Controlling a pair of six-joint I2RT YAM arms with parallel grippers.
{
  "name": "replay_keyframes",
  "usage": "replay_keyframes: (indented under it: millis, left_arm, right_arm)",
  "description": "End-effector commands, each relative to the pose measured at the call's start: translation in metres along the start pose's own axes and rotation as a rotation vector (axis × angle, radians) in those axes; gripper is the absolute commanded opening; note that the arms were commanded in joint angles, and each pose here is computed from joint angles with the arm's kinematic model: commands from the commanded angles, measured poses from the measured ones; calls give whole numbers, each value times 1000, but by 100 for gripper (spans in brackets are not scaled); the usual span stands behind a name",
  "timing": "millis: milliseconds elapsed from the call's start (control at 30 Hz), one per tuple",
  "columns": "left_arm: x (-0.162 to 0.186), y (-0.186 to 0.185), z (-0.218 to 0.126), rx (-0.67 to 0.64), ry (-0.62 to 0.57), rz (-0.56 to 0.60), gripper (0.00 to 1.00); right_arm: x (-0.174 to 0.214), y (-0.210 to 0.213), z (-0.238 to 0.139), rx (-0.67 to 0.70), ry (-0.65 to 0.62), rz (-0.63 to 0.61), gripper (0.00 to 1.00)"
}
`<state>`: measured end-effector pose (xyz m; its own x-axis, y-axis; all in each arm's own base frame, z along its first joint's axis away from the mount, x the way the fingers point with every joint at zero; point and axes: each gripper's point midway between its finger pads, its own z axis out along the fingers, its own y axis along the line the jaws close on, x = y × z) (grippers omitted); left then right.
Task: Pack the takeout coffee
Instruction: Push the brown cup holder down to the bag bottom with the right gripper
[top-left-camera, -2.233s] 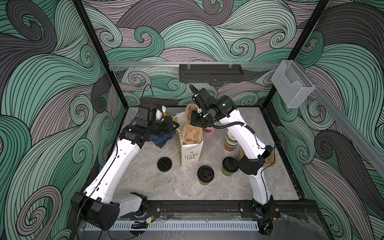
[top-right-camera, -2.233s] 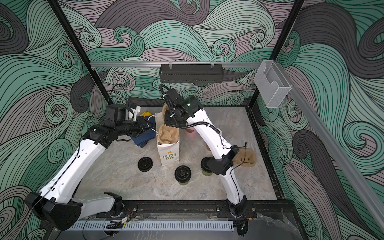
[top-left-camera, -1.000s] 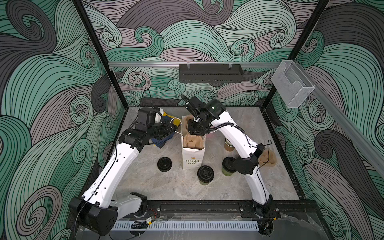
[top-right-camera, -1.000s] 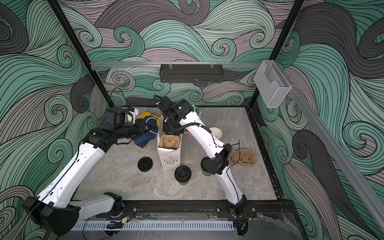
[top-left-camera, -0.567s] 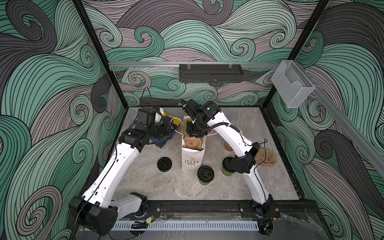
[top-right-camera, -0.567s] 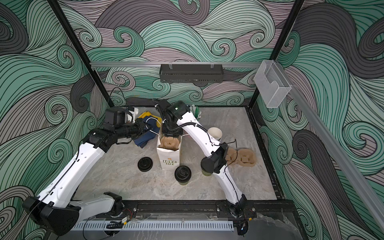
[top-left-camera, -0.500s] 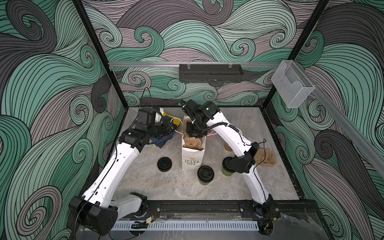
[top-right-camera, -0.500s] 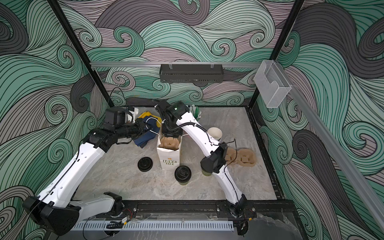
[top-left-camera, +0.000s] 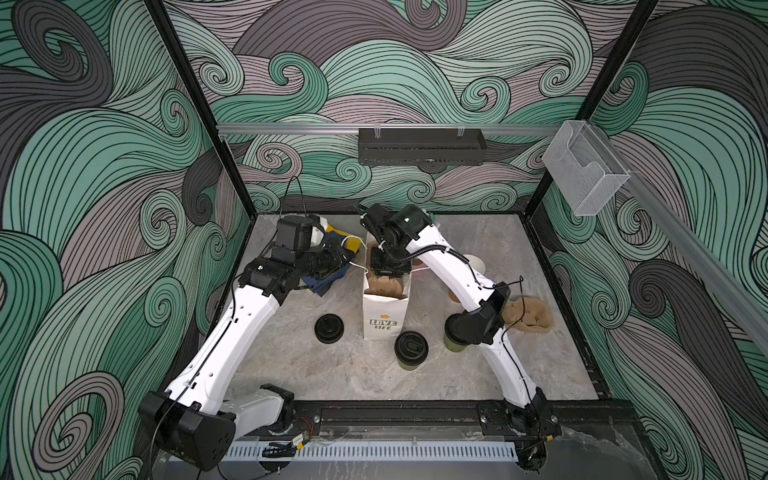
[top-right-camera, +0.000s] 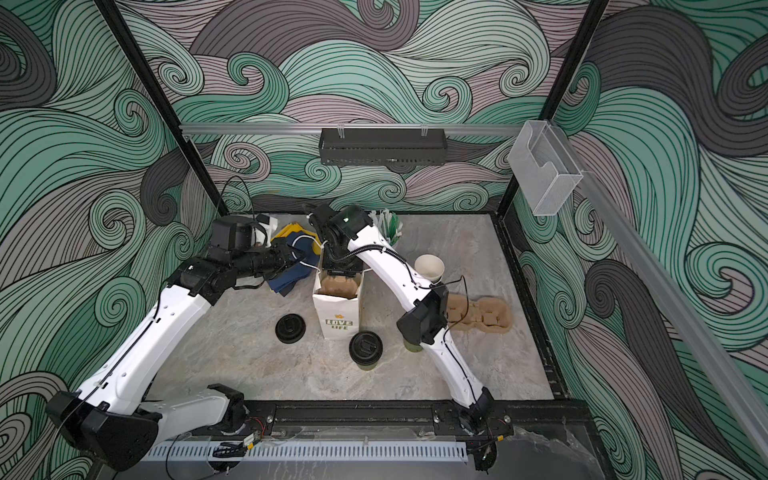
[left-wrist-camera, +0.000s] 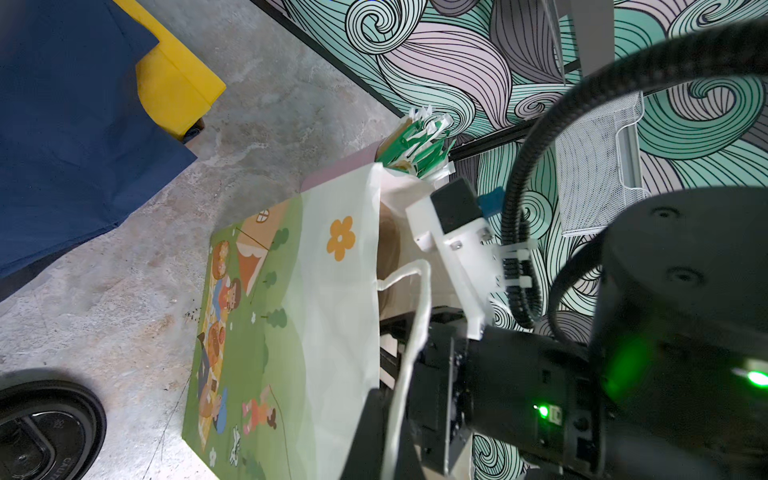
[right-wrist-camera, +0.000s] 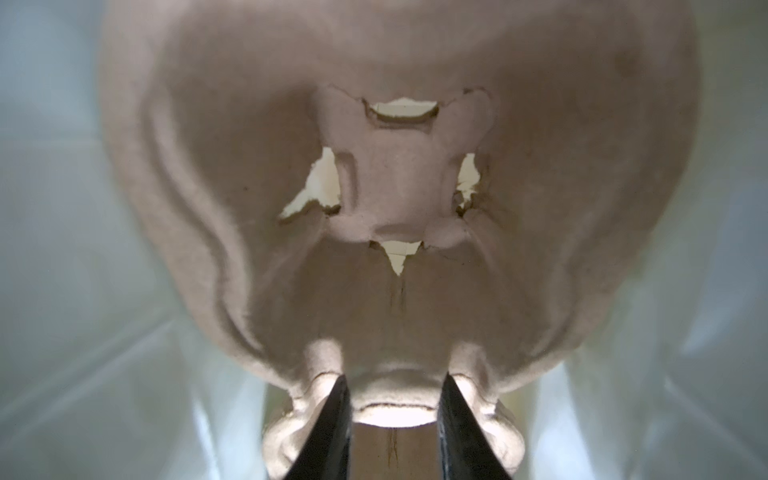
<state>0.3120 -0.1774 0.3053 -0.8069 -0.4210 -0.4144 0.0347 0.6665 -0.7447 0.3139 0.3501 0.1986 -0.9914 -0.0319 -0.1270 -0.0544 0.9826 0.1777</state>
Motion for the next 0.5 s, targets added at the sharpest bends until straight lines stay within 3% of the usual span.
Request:
replay_keyframes:
  millis: [0,467]
  left_arm:
    - [-2,0,1,-5,-9,15,0]
    - [-3,0,1,-9,-16,9,0]
  right_arm:
    - [-1,-3,7,29,4,14,3]
    - [2,-3,26,48,34,6,3]
